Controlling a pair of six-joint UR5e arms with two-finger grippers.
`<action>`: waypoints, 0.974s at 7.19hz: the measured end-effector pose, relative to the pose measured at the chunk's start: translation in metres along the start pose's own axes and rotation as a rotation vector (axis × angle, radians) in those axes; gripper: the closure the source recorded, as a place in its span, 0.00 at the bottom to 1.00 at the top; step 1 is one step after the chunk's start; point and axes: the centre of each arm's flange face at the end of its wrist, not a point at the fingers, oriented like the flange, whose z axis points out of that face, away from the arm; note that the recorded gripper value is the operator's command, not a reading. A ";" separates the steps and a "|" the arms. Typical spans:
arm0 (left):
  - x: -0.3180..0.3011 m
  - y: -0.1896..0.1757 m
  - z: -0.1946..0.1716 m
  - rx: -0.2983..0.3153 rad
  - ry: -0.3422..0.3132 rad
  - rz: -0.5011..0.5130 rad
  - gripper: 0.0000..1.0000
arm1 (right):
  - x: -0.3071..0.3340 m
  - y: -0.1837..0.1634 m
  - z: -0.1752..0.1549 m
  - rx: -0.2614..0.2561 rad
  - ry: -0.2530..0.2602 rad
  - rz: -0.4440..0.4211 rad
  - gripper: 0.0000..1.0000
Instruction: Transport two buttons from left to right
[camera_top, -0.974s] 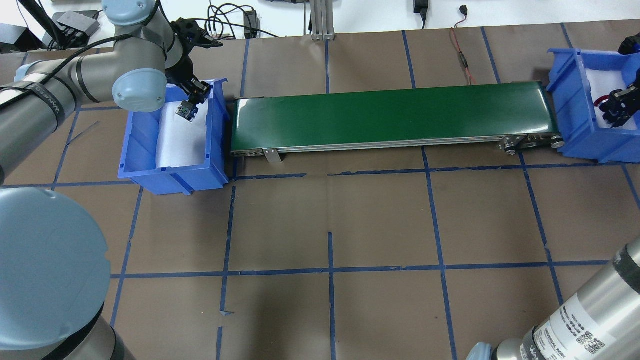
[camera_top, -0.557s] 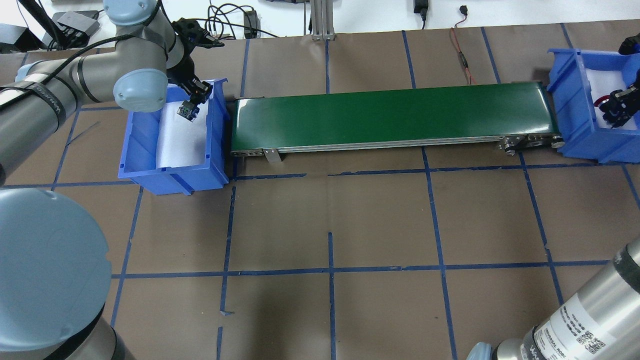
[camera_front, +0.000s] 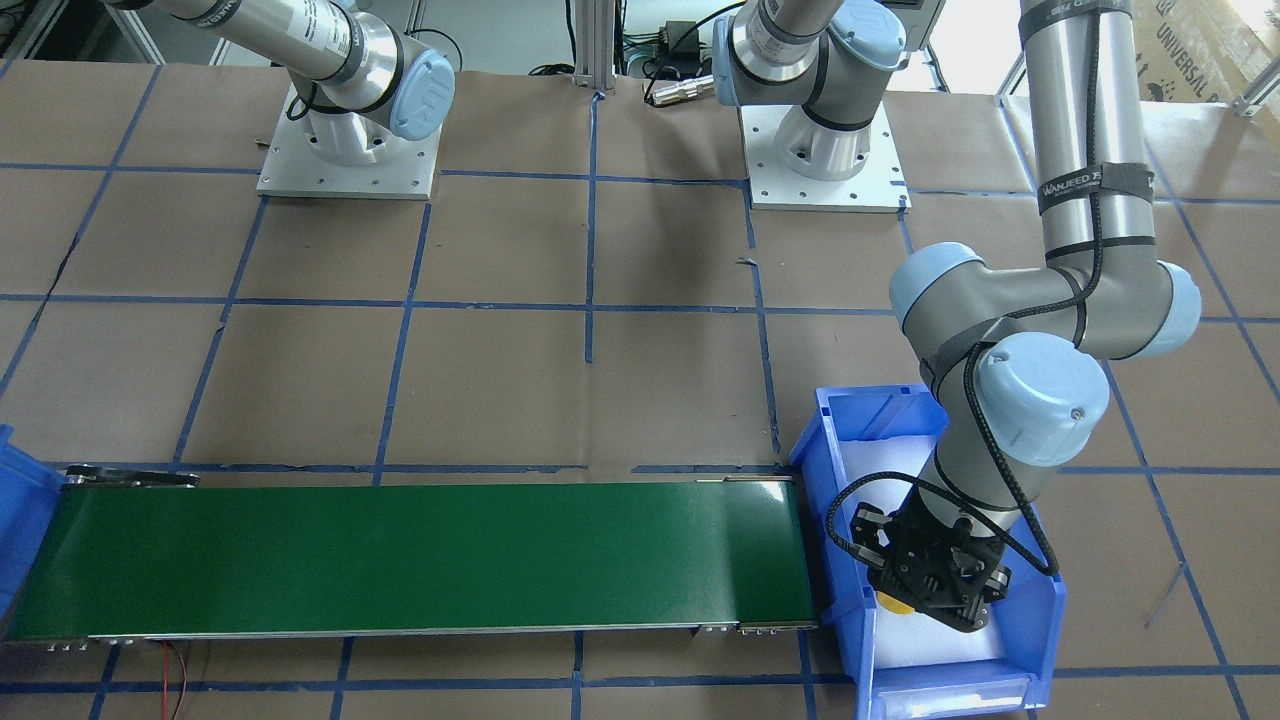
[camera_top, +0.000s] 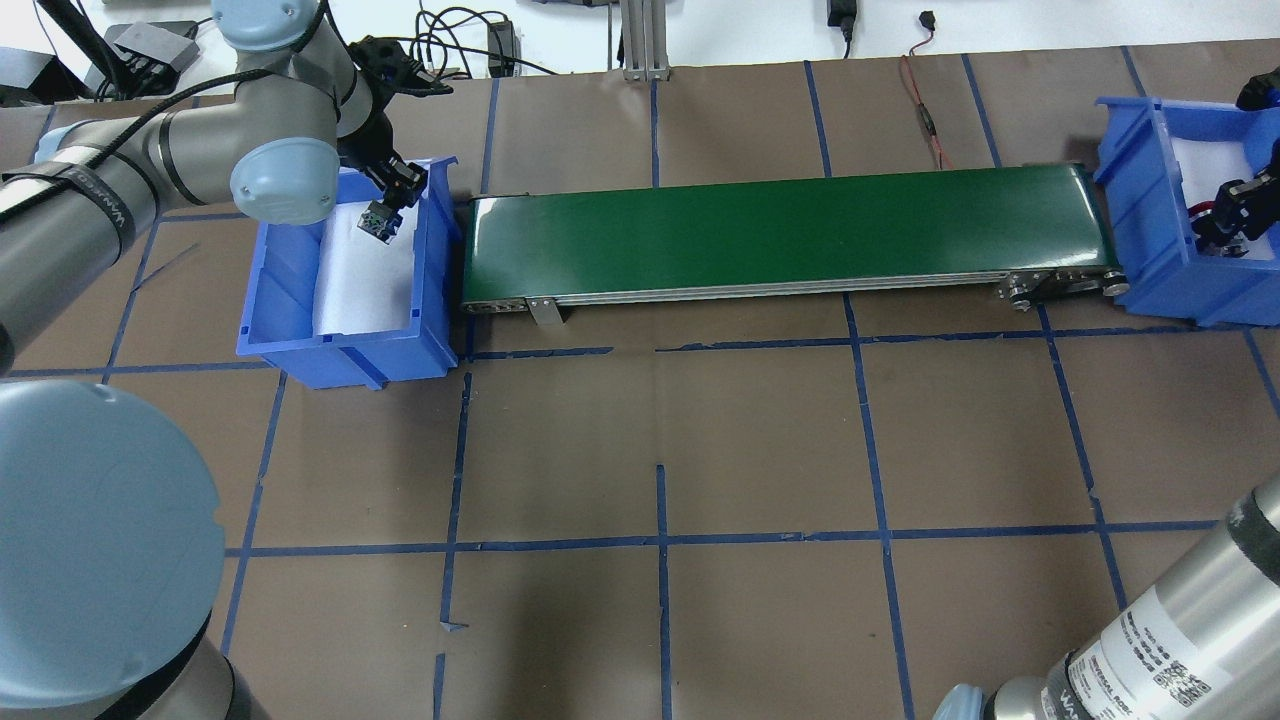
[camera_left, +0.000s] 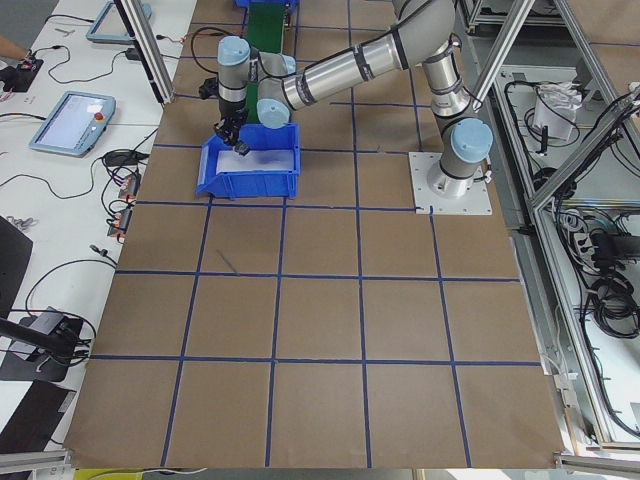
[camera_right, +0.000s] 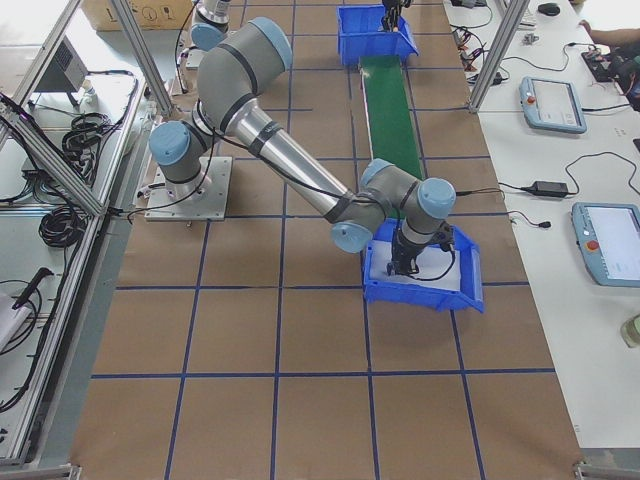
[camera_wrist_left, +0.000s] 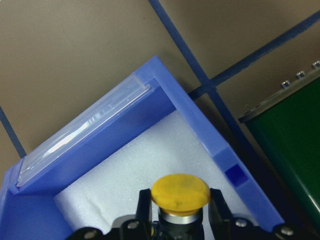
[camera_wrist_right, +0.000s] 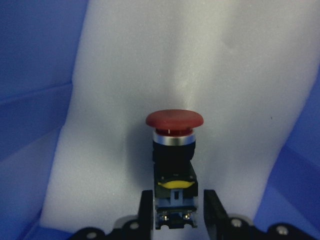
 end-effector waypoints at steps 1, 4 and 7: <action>0.000 0.000 0.000 0.000 0.000 0.000 0.71 | 0.001 -0.001 -0.009 0.010 0.008 -0.001 0.55; -0.006 0.005 -0.026 0.023 -0.023 -0.008 0.71 | 0.016 -0.012 -0.089 0.041 0.033 -0.019 0.55; -0.002 0.015 -0.093 0.028 -0.060 -0.010 0.67 | -0.045 -0.055 -0.146 0.120 0.025 -0.098 0.52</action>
